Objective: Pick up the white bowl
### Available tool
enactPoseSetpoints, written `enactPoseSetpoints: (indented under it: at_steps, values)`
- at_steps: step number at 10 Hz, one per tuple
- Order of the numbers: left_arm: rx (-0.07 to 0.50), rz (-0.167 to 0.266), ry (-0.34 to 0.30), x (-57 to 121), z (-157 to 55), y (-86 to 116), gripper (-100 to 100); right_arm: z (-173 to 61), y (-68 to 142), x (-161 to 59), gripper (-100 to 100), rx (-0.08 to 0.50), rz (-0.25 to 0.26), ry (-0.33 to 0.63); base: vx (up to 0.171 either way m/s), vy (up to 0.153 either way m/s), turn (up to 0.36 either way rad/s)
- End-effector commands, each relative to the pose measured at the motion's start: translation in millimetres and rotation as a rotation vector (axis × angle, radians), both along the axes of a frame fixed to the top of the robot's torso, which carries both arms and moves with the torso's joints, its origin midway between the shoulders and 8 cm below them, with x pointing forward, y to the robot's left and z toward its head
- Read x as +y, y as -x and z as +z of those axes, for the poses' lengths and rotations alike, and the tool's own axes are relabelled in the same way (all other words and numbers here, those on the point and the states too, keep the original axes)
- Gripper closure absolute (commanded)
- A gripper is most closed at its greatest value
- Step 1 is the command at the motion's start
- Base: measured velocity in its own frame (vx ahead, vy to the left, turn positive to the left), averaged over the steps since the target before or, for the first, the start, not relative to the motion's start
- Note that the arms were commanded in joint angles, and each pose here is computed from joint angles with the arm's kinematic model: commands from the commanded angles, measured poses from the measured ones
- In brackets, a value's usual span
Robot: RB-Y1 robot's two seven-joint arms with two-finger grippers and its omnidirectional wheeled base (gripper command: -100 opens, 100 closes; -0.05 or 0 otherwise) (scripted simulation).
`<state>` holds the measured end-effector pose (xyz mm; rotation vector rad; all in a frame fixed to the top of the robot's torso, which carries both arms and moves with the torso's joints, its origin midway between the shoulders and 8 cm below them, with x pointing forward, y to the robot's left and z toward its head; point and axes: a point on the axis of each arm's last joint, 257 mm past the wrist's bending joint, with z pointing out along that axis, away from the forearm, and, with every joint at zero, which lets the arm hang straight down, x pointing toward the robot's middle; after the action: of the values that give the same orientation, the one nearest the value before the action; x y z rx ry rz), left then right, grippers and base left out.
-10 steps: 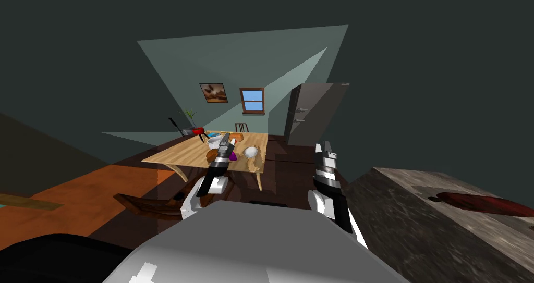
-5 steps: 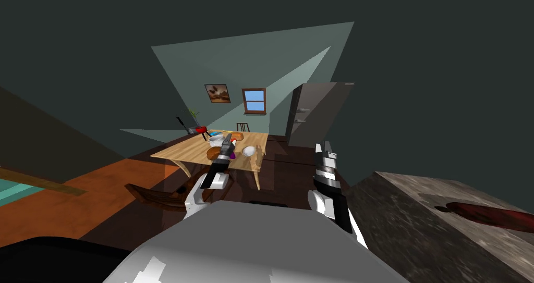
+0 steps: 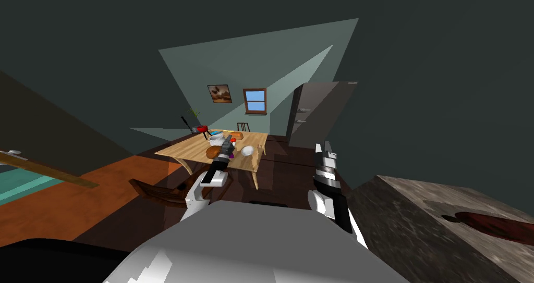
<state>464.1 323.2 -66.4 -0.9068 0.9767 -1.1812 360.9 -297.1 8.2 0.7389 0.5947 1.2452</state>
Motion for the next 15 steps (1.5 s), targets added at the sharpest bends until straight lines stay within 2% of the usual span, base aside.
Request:
enactPoseSetpoints:
  at_steps: [1,2,3,4,5,6,8,9,10,11,13,14,15]
  values:
    - [0.060,0.019,0.022,13.0,-18,-10,-100,0,0,0,0,0.000,0.000,0.000,0.013,-0.099,0.069]
    - [0.068,0.021,0.023,13.6,-20,-10,-100,0,0,0,0,0.000,0.000,0.000,0.019,-0.099,0.040]
    - [0.113,0.037,0.042,24.4,-34,-16,-100,0,0,0,0,0.000,0.000,0.000,0.042,-0.124,0.043]
    - [0.125,0.040,0.044,25.2,-37,-17,-100,0,0,0,0,0.000,0.000,0.000,0.023,-0.099,0.045]
    - [0.174,0.057,0.064,36.7,-53,-21,-100,0,0,0,0,0.000,0.000,0.000,0.027,-0.106,0.056]
    - [0.182,0.059,0.065,37.2,-55,-22,-100,0,0,0,0,0.000,0.000,0.000,0.024,-0.086,0.031]
    - [0.282,0.095,0.106,60.5,-88,-27,-100,0,0,0,0,0.000,0.000,0.000,0.050,-0.105,0.046]
    - [0.299,0.100,0.109,61.8,-93,-27,-100,0,0,0,0,0.000,0.000,0.000,0.037,-0.116,0.027]
    - [0.349,0.118,0.130,73.7,-111,-27,-100,0,0,0,0,0.000,0.000,0.000,0.025,-0.104,0.023]
    - [0.358,0.120,0.132,74.1,-113,-27,-100,0,0,0,0,0.000,0.000,0.000,0.034,-0.070,0.014]
    - [0.458,0.158,0.174,97.8,-149,-23,-100,0,0,0,0,0.000,0.000,0.000,0.085,-0.081,0.011]
    - [0.475,0.162,0.177,98.4,-153,-22,-100,0,0,0,0,0.000,0.000,0.000,0.081,-0.073,0.010]
    - [0.523,0.180,0.197,109.7,-170,-18,-100,0,0,0,0,0.000,0.000,0.000,0.060,-0.072,-0.004]
